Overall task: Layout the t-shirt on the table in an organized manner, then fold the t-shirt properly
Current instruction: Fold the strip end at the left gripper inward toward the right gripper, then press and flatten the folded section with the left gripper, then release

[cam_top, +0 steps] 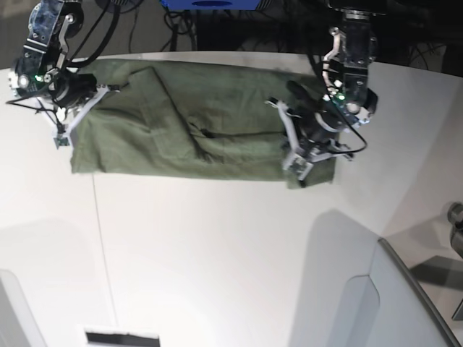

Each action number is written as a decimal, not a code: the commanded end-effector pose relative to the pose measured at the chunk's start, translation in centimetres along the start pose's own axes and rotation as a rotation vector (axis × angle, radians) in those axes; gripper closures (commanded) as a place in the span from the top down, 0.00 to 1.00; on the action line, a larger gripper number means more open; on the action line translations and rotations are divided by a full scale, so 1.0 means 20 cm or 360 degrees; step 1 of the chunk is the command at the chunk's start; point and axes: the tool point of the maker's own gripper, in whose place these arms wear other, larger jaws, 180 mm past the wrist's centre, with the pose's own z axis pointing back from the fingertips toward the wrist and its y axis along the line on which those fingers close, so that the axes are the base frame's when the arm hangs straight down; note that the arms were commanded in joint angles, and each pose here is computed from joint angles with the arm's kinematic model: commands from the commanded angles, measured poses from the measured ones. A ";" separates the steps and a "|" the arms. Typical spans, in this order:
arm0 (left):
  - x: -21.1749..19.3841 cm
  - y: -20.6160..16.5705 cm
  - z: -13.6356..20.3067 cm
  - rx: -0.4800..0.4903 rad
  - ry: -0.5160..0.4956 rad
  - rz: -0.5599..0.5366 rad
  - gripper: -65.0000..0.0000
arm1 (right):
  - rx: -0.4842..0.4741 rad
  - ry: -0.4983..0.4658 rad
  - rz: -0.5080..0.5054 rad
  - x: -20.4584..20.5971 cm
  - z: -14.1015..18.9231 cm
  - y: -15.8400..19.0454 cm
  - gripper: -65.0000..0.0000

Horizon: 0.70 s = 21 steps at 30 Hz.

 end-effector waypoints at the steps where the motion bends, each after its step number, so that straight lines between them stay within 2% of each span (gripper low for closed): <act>1: 0.08 -0.02 0.00 -0.0011 -0.0072 -0.0010 0.00 | -0.0005 -0.0055 0.0010 0.05 0.02 -0.01 0.01; 9: 0.12 -0.22 -0.08 -0.0161 -0.0067 -0.0024 0.00 | -0.0007 -0.0055 0.0011 0.05 0.02 -0.01 0.01; 21: 0.13 -0.22 -0.11 -0.0177 -0.0067 -0.0004 0.00 | -0.0004 -0.0062 0.0009 0.06 0.02 0.00 0.01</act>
